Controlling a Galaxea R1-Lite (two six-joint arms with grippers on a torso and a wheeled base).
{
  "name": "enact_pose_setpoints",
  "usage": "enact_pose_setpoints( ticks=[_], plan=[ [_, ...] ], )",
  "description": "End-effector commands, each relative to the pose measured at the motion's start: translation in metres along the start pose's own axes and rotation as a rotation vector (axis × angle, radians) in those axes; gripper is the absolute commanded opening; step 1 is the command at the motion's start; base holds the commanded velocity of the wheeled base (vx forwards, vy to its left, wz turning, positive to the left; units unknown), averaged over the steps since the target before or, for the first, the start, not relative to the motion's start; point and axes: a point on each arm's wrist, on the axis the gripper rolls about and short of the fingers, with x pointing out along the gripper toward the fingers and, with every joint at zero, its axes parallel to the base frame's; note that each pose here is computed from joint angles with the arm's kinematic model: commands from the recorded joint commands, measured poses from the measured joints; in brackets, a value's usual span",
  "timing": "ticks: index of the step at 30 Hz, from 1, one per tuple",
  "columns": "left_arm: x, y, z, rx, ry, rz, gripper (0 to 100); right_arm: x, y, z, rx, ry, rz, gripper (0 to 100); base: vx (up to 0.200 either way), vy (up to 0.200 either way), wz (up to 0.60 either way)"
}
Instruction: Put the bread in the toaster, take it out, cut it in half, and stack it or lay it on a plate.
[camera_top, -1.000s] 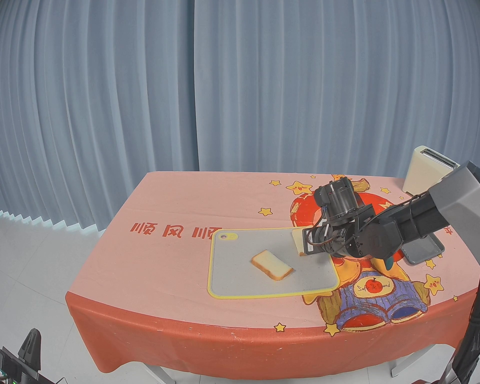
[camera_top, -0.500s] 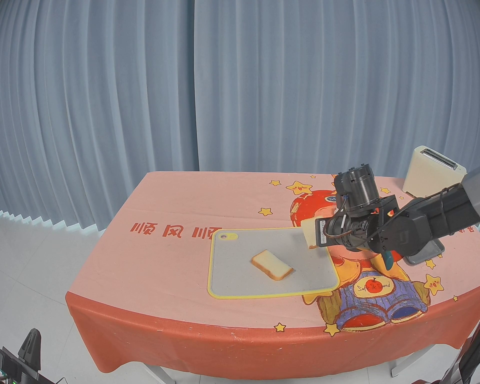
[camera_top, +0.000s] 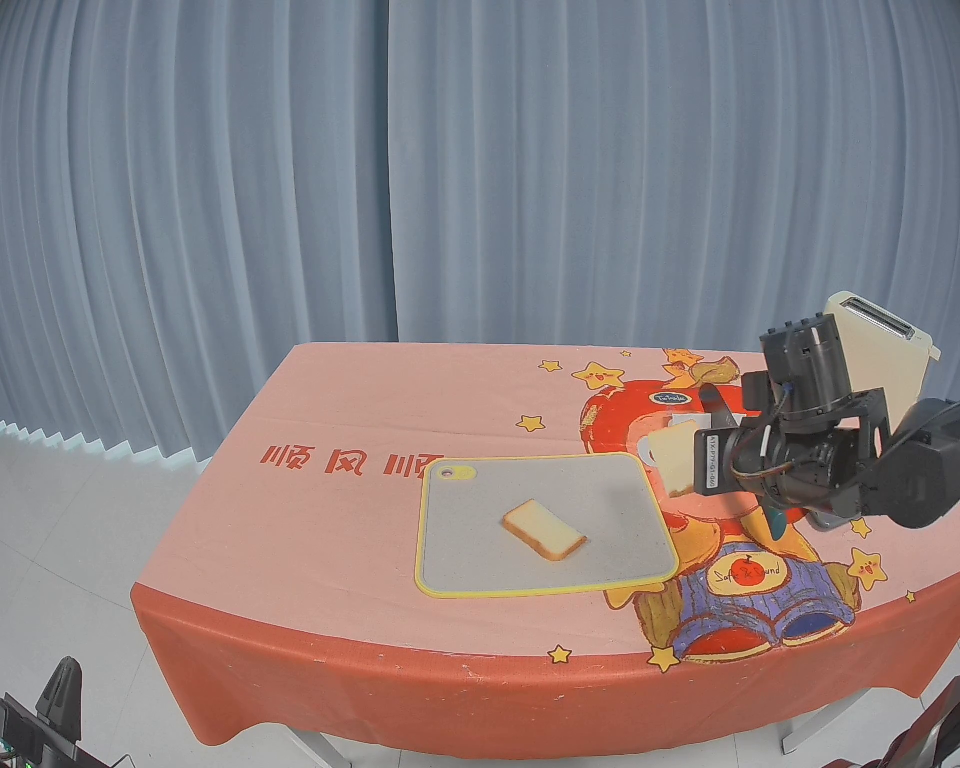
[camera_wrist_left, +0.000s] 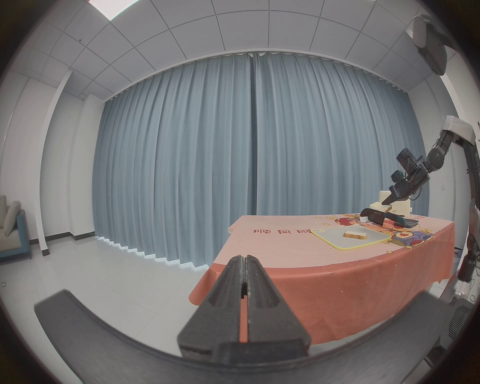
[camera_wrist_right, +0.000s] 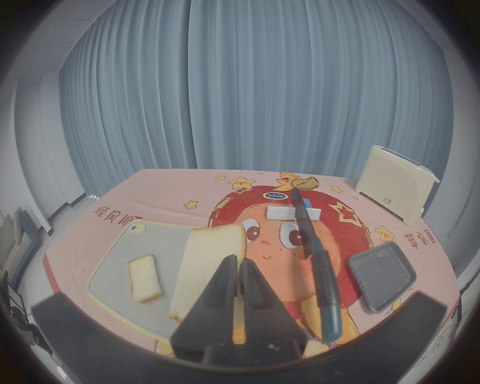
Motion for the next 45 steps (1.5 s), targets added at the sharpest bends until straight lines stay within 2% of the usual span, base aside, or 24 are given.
enact_pose_setpoints(
  ticks=[1,7,12,16,21,37,45],
  plan=[
    [0.001,0.000,-0.005,0.000,0.017,0.001,0,-0.031,-0.013,-0.002,0.017,-0.041,0.014,0,0.000,0.000,0.00],
    [0.001,0.000,-0.005,0.002,0.017,0.001,0,-0.040,-0.024,-0.011,0.022,-0.030,0.006,0,0.000,0.000,0.00],
    [0.001,0.000,-0.005,0.000,0.017,0.001,0,-0.046,-0.043,-0.013,0.057,-0.038,-0.038,0,0.000,0.000,0.00],
    [0.001,0.000,-0.005,0.000,0.017,0.001,0,-0.048,-0.053,-0.016,0.078,-0.034,0.008,0,0.000,0.000,0.00],
    [0.001,0.000,-0.005,0.000,0.017,0.001,0,-0.046,-0.050,-0.028,0.063,-0.017,0.033,0,0.000,0.000,0.00],
    [0.001,0.000,-0.005,0.005,0.017,0.003,0,-0.056,-0.054,-0.031,0.093,-0.171,0.063,0,0.000,0.000,0.00],
    [0.001,0.000,-0.005,0.003,0.017,0.003,0,-0.056,-0.054,-0.031,0.092,-0.168,0.062,0,0.000,0.000,0.00]
  ],
)
